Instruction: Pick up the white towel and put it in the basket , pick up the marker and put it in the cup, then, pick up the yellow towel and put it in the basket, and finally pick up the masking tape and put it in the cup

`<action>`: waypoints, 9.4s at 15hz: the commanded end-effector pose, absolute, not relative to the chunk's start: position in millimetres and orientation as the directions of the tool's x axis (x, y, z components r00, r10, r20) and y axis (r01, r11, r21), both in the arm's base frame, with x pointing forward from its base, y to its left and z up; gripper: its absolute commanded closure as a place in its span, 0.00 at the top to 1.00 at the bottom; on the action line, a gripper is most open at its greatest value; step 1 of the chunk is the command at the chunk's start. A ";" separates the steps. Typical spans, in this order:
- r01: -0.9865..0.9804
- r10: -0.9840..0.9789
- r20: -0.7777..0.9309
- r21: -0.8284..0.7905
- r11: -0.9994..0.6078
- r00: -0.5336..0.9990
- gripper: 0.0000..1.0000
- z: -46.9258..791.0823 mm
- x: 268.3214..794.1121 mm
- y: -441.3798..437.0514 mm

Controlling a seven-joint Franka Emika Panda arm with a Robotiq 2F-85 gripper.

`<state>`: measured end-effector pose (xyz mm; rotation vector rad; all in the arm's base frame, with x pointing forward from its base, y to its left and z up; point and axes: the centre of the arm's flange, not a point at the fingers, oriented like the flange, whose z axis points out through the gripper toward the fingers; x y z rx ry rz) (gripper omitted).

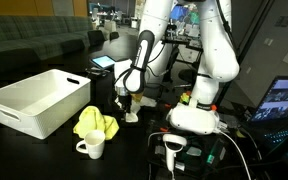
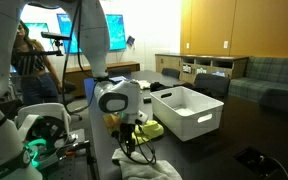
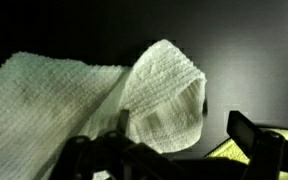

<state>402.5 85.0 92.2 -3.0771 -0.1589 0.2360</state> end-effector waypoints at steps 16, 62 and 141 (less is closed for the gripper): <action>-0.050 -0.031 -0.252 -0.068 -0.996 0.967 0.62 62.1 426.2 89.7; -0.290 -0.175 0.578 0.113 -0.950 0.797 0.01 660.1 528.5 98.2; 0.634 0.634 0.004 -0.005 -0.773 0.773 1.00 101.2 506.4 45.2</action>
